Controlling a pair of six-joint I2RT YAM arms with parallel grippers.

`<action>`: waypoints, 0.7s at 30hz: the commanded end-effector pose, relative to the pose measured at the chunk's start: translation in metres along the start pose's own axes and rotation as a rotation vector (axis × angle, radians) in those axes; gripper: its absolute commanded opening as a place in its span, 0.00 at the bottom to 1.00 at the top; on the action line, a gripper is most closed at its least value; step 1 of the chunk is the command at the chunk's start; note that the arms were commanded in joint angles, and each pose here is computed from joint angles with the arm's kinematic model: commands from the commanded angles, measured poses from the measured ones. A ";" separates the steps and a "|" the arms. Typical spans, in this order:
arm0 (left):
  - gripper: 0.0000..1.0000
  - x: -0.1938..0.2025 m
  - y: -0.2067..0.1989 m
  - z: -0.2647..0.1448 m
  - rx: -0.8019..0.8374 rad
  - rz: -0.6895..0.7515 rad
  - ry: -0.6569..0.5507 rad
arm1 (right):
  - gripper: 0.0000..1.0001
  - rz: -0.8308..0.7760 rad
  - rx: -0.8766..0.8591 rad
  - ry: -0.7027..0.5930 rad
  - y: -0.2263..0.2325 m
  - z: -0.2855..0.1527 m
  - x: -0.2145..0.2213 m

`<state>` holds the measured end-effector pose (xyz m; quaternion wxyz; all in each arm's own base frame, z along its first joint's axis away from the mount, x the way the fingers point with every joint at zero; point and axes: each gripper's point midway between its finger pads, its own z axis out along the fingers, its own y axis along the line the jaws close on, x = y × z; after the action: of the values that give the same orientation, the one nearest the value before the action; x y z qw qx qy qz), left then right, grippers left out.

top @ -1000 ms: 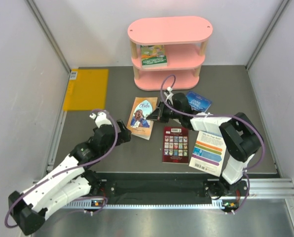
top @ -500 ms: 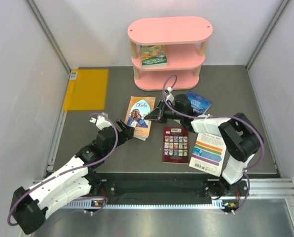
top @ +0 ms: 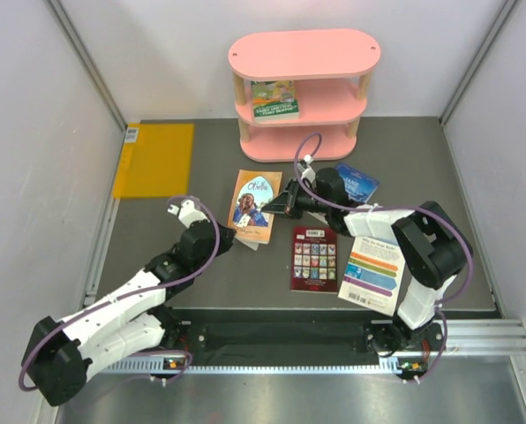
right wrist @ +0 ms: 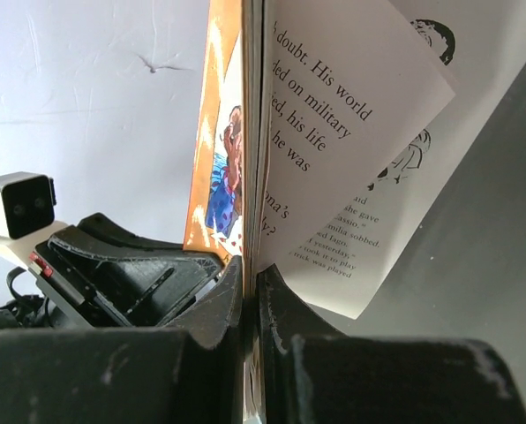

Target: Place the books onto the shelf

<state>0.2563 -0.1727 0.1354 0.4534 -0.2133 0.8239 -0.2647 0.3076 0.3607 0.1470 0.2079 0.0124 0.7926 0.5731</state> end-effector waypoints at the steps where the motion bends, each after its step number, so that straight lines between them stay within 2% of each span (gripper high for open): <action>1: 0.00 -0.031 -0.032 -0.003 0.083 -0.024 -0.096 | 0.00 -0.059 -0.095 0.008 0.029 -0.007 0.002; 5: 0.00 -0.038 -0.037 -0.005 0.089 -0.010 -0.116 | 0.02 -0.048 -0.087 0.017 0.024 -0.006 0.005; 7: 0.00 -0.044 -0.040 -0.008 0.102 -0.005 -0.131 | 0.11 -0.029 -0.073 0.023 0.017 -0.005 0.007; 8: 0.00 -0.046 -0.043 -0.009 0.109 -0.004 -0.141 | 0.19 -0.023 -0.071 0.026 0.014 -0.005 0.007; 11: 0.00 -0.055 -0.051 -0.013 0.133 0.001 -0.162 | 0.28 -0.009 -0.058 0.028 0.006 -0.005 0.010; 21: 0.00 -0.084 -0.090 -0.027 0.216 0.044 -0.206 | 0.32 0.014 -0.018 0.022 -0.015 -0.019 0.020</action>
<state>0.2730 -0.1811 0.2010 0.5109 -0.1772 0.7909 -0.2865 0.2903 0.3483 0.1204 0.1804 0.0252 0.8028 0.5677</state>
